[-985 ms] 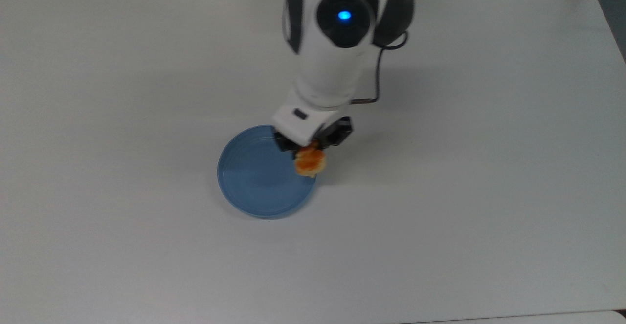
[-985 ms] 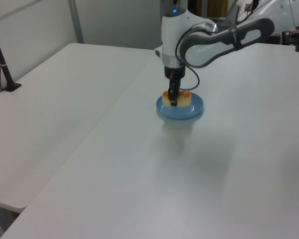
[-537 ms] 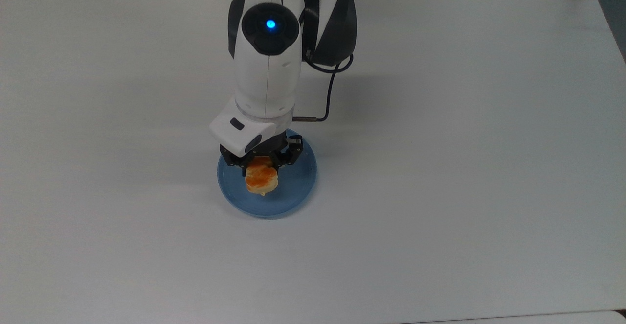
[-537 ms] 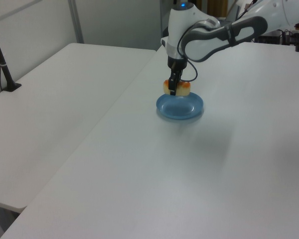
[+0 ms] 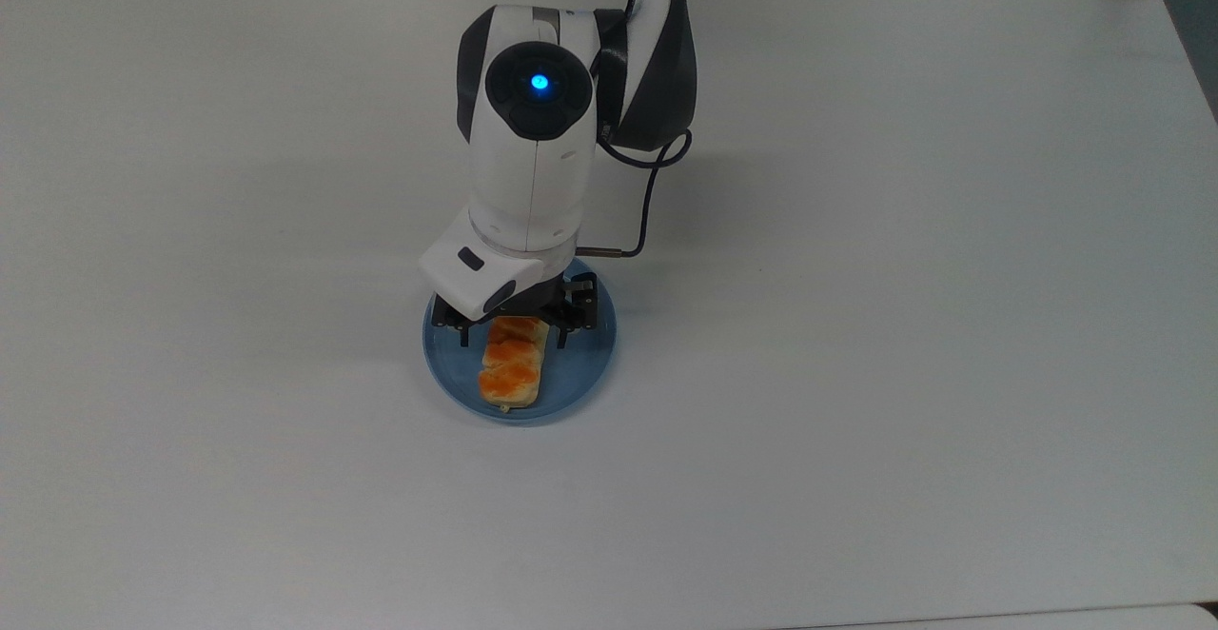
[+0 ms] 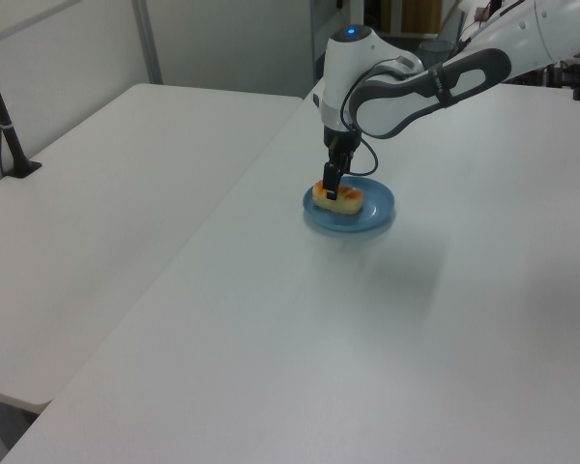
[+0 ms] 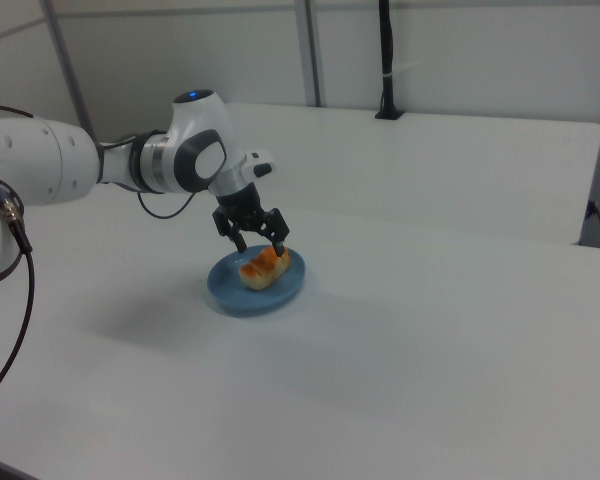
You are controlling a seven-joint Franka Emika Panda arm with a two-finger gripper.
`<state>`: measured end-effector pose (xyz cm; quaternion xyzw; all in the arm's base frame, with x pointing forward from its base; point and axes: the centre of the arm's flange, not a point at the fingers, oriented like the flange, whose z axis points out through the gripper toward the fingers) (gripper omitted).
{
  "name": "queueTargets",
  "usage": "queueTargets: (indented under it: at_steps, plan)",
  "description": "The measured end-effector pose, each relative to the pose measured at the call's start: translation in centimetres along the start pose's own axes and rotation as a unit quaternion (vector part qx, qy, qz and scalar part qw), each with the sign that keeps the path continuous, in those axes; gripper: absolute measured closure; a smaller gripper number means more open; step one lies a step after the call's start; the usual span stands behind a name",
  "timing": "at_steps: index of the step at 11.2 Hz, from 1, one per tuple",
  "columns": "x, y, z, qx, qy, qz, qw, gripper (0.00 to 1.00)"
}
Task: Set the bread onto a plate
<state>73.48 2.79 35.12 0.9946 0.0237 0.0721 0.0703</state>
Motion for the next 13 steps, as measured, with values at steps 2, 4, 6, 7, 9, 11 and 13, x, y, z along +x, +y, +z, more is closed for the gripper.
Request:
queueTargets:
  at_steps: [2, 4, 6, 7, 9, 11, 13]
  plan:
    - [0.1, 0.9, -3.6, 0.006, 0.007, 0.038, 0.9992, 0.00]
    - [-1.7, 3.8, -11.5, 0.022, -0.013, 0.069, 0.9973, 0.00]
    - [-5.2, 7.1, -19.8, 0.050, -0.038, 0.086, 0.9943, 0.00]
    - [-7.0, 8.2, -23.0, 0.060, -0.045, 0.091, 0.9930, 0.00]
    - [-9.8, 9.6, -26.8, 0.071, -0.047, 0.097, 0.9917, 0.00]
    - [-11.2, 9.7, -27.4, 0.076, -0.047, 0.097, 0.9913, 0.00]
    - [-11.4, 9.3, -26.9, 0.077, -0.054, 0.094, 0.9911, 0.00]
